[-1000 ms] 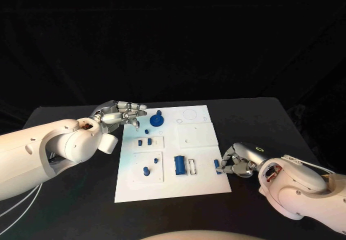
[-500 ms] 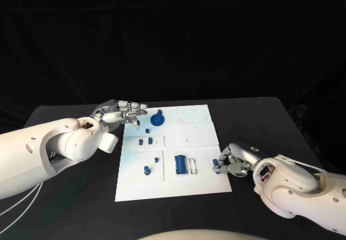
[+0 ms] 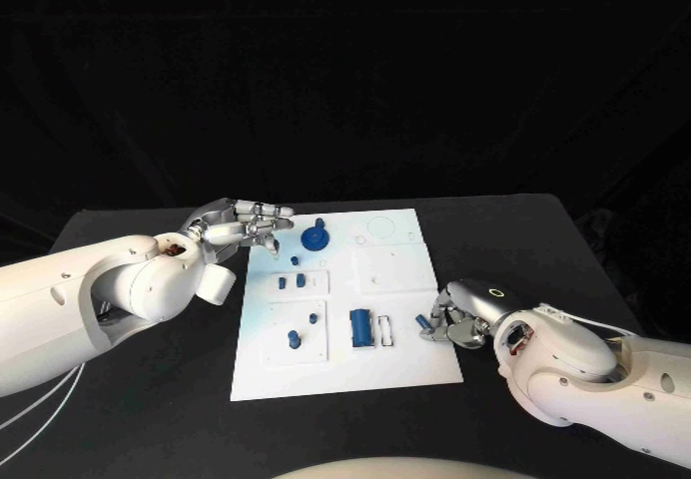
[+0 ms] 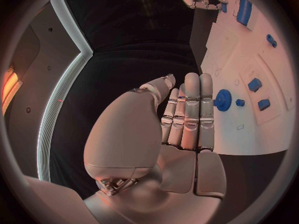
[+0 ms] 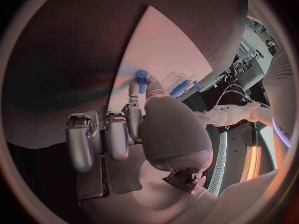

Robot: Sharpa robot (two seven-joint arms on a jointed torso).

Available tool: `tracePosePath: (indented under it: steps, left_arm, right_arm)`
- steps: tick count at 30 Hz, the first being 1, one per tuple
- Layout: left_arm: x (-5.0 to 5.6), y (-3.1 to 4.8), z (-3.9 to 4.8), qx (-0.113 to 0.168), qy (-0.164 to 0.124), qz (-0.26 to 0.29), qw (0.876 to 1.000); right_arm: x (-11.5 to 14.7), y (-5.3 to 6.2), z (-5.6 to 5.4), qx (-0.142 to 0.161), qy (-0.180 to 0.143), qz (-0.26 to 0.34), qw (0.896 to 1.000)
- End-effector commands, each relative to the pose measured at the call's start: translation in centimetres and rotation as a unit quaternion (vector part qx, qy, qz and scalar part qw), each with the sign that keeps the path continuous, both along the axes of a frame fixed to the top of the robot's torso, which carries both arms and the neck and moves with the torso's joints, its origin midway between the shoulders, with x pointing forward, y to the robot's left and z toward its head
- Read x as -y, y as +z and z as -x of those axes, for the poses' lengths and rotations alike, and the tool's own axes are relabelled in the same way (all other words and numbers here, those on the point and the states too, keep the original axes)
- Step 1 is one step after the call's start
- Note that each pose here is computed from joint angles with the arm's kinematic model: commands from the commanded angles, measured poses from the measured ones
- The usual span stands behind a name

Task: Assemble the parts on the task board

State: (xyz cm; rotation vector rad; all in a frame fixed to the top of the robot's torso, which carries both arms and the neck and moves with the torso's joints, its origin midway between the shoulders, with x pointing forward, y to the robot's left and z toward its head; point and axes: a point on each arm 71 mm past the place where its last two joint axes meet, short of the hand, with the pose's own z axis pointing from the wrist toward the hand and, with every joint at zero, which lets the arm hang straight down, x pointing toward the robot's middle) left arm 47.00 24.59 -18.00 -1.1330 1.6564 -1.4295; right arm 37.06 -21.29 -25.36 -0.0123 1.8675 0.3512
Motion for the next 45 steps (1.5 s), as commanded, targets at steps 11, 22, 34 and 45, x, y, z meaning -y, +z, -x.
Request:
tracePosePath:
  steps: [11,22,34,45]
  left_arm:
    - [0.2,0.11,0.17,-0.001,-0.010,0.006,1.000]
    - [0.1,0.11,0.19,-0.002,-0.010,0.006,1.000]
    - [0.1,0.14,0.22,-0.001,-0.010,0.006,1.000]
    - [0.2,0.17,0.28,0.000,-0.011,0.007,1.000]
  right_arm:
    - [0.2,-2.1,0.5,-0.037,0.011,0.099,0.994]
    - [-0.3,-1.4,0.8,-0.017,0.001,0.067,0.998]
    - [-1.1,0.8,1.1,-0.014,-0.050,-0.078,0.996]
    - [-2.6,0.8,1.3,-0.049,-0.054,-0.143,0.987]
